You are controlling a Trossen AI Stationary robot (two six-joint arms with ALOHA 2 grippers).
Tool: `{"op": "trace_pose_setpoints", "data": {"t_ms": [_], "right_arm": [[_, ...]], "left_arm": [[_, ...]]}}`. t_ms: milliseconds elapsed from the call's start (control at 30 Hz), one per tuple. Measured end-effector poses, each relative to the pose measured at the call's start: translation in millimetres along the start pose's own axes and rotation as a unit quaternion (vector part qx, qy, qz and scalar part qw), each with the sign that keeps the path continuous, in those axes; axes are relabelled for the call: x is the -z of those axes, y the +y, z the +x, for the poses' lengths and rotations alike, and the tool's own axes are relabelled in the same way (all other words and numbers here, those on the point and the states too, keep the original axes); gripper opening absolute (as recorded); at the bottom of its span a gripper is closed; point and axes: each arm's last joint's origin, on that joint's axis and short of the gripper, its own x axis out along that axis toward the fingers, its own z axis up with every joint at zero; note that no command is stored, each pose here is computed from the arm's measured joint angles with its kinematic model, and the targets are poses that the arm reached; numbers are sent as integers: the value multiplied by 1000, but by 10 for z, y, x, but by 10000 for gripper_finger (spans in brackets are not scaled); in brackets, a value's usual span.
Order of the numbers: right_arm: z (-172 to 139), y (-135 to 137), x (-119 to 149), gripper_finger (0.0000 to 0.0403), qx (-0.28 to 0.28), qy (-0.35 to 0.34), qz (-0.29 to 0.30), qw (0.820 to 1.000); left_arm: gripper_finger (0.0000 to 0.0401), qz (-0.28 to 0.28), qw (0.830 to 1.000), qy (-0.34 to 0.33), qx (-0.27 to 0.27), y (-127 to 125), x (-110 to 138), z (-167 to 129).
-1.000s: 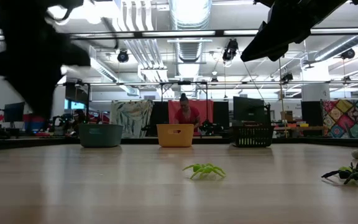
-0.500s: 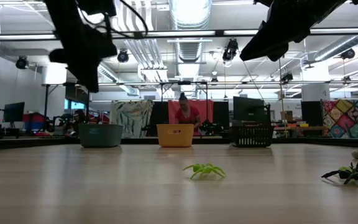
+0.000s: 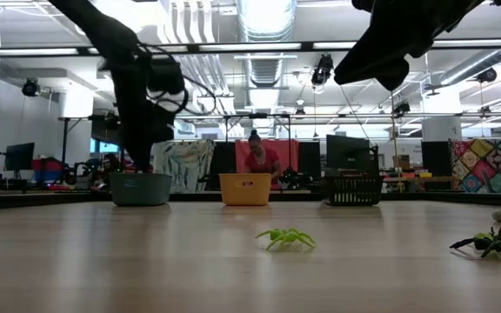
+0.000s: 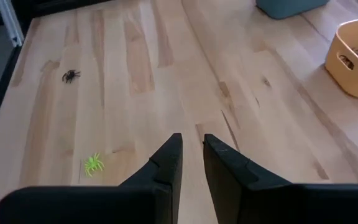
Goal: Sort Halloween decoration
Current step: Put the white skull toy into the blue bin
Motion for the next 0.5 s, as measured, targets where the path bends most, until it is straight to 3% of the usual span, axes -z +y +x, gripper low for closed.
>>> {"op": "trace_pose_setpoints", "data": {"t_ms": [200, 500], "right_arm": [[0, -14, -37, 57, 33, -30, 10, 999], [-2, -8, -58, 57, 30, -40, 33, 998]], "left_arm": [[45, 26, 999, 26, -3, -59, -38, 281], [123, 34, 999, 11, -3, -101, -102, 439]]}}
